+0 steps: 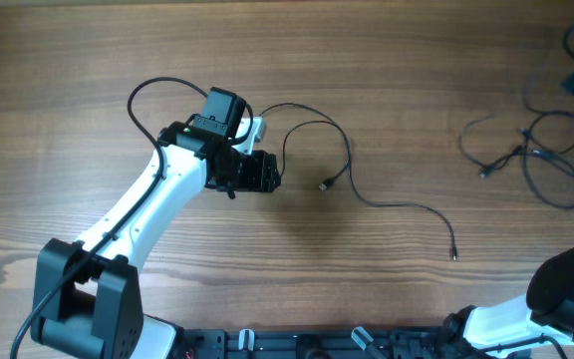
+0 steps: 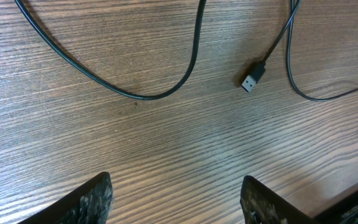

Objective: Untangle cables
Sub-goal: 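Drag the cable to the right edge with the right gripper and release, then reach the right gripper to the remaining cable and grasp it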

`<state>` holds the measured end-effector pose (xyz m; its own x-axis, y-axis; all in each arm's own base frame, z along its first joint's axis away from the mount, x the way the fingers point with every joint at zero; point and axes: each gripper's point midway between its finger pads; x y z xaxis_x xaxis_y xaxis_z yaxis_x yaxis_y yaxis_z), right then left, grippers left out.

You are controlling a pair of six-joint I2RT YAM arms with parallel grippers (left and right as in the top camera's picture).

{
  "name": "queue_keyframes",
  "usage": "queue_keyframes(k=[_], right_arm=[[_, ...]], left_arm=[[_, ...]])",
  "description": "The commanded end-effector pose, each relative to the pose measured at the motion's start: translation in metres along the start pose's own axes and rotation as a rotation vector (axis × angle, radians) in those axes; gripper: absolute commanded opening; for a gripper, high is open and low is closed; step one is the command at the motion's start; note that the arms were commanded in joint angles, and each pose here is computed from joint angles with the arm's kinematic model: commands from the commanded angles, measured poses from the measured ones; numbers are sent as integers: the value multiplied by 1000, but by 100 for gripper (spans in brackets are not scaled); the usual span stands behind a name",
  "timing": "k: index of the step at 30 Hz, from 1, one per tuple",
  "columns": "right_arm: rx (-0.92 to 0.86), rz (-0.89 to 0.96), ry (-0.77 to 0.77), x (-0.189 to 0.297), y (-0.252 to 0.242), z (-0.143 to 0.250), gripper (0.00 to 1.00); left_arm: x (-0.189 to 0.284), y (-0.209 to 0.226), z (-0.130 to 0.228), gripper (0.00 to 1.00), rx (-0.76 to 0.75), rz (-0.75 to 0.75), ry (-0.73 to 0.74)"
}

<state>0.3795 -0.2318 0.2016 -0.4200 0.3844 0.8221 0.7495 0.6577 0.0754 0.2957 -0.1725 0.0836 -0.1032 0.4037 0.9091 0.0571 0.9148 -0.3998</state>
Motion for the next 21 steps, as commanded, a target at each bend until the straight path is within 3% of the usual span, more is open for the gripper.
queue_keyframes(k=[1, 5, 8, 10, 15, 21], right_arm=[[-5, -31, 14, -1, 5, 2, 100], [70, -295, 125, 8, 48, 25, 100], [239, -544, 210, 29, 90, 53, 99], [473, -705, 238, 50, 125, 84, 98], [734, -850, 327, 89, 200, 164, 98], [852, -886, 497, 115, 271, 282, 99]], left_arm=[[6, -6, -1, 68, -2, 23, -11], [6, -6, -1, 68, -1, 22, -12], [18, 7, -14, 64, 46, -17, -80], [43, 23, -31, 64, 112, -38, -188], [120, 59, -56, 68, 369, 6, -441], [139, 108, -41, 69, 601, -34, -447]])
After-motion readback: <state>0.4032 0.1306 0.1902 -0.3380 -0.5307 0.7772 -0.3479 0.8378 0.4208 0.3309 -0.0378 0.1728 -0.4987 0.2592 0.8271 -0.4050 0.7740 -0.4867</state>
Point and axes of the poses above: each gripper's point midway between its finger pads, its own x axis back along the fingers, its own y axis along the line the jaws close on, z = x × y, and after that the axes turned 6 degrees about x, right-handed
